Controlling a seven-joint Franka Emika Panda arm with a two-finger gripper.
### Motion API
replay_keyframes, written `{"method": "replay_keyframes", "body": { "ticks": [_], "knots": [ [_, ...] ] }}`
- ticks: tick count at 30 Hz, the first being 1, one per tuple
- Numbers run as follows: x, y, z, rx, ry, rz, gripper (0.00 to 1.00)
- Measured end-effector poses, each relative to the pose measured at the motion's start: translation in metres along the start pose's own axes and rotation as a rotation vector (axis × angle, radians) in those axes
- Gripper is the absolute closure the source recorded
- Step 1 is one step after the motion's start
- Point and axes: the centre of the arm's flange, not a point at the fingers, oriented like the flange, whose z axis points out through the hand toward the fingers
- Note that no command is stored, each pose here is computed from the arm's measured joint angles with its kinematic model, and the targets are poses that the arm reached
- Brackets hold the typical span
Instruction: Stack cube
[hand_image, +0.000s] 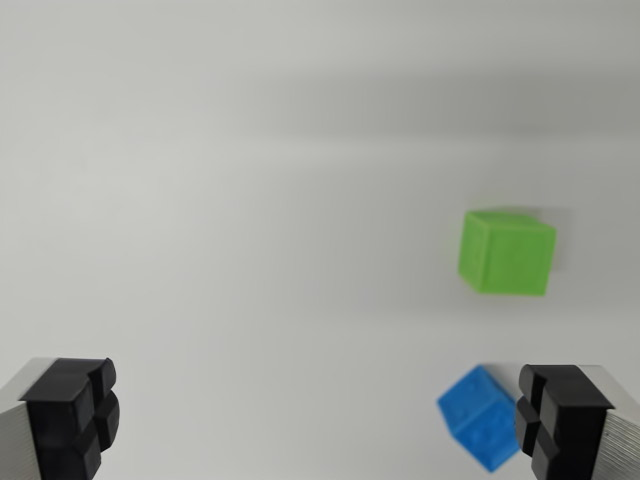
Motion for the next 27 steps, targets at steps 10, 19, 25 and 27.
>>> {"method": "replay_keyframes", "body": {
  "ticks": [10, 19, 25, 27],
  "knots": [
    [0.0, 0.0, 0.0, 0.0, 0.0, 0.0, 0.0],
    [0.0002, 0.001, 0.0016, -0.0014, -0.0011, 0.0, 0.0],
    [0.0015, 0.0038, 0.0066, -0.0028, -0.0018, 0.0, 0.0],
    [0.002, 0.0047, 0.0083, -0.0033, -0.0021, 0.0, 0.0]
  ]
}}
